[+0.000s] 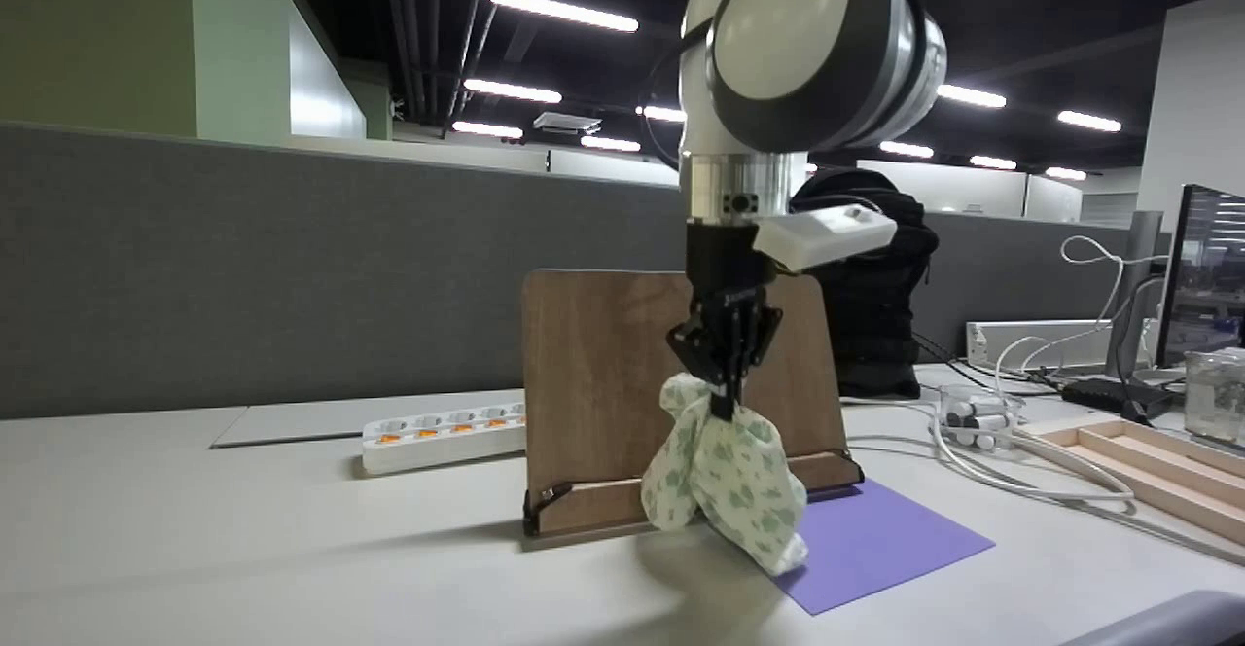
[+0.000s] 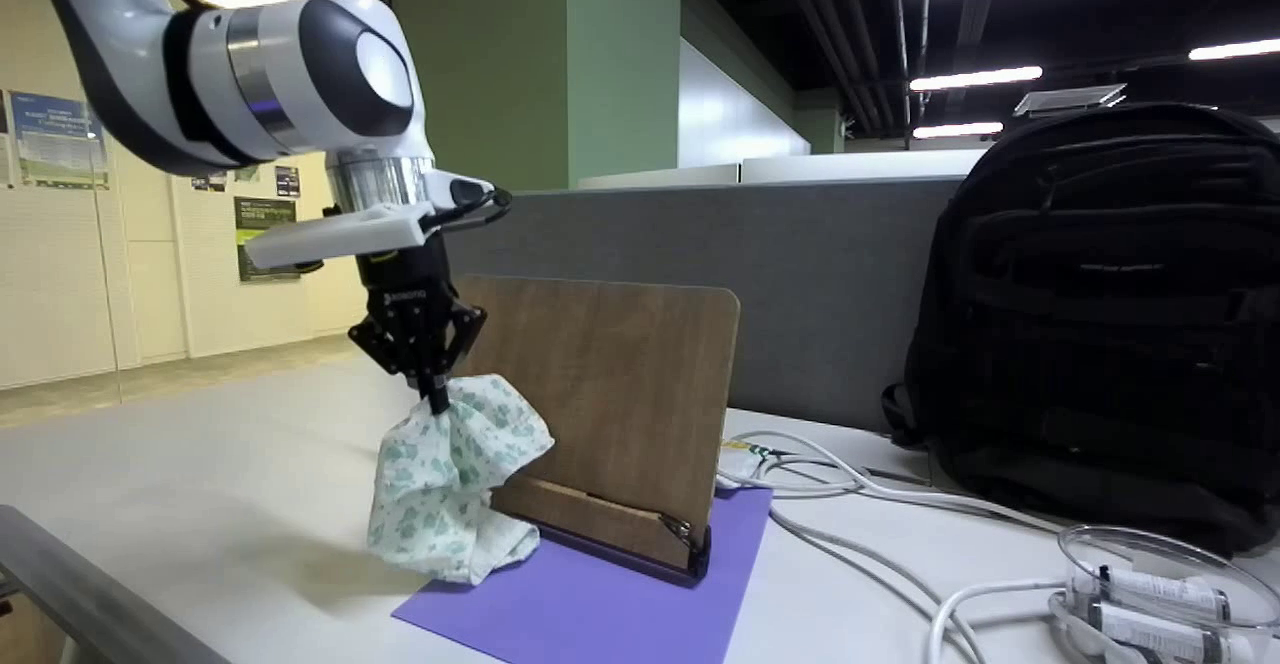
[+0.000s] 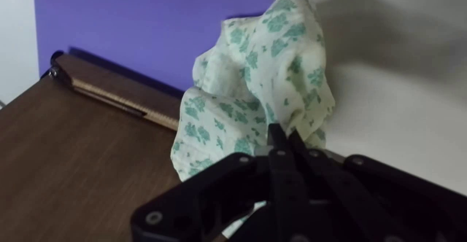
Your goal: Hang the white cloth on the wooden board
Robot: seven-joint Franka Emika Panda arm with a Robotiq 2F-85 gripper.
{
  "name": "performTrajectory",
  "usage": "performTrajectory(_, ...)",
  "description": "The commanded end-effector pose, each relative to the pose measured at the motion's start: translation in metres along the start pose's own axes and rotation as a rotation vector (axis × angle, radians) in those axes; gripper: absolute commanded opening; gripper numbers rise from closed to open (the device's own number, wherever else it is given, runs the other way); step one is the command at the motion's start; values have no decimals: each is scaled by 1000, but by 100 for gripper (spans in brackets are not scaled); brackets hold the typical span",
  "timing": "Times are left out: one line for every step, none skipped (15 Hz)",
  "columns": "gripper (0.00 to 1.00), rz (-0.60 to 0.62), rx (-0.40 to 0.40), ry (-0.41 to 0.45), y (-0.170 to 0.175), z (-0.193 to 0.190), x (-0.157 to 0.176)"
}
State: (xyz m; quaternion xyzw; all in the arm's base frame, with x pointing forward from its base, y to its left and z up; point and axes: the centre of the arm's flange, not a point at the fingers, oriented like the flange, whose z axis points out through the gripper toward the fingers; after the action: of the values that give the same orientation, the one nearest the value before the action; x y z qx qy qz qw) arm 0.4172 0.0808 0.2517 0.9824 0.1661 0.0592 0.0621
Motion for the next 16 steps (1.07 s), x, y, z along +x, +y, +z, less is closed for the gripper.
performTrajectory(1, 55, -33, 93, -3, -57, 28)
performTrajectory(1, 63, -42, 122, -2, -69, 35)
performTrajectory(1, 71, -52, 150, -1, -80, 42)
performTrajectory(1, 82, -59, 174, 0, -90, 47)
performTrajectory(1, 93, -65, 199, 3, -100, 53)
performTrajectory(1, 106, -73, 226, 6, -110, 59)
performTrajectory(1, 119, -82, 253, 10, -120, 66)
performTrajectory(1, 133, -81, 254, 15, -128, 73)
performTrajectory(1, 127, -66, 227, 20, -130, 73)
performTrajectory(3, 97, -60, 244, 15, -119, 62)
performTrajectory(3, 106, -62, 239, 18, -123, 65)
performTrajectory(3, 109, -63, 237, 19, -125, 66)
performTrajectory(3, 109, -64, 236, 19, -125, 66)
performTrajectory(1, 109, -64, 234, 19, -125, 66)
performTrajectory(1, 120, -71, 244, 20, -121, 65)
performTrajectory(1, 123, -90, 261, 23, -121, 67)
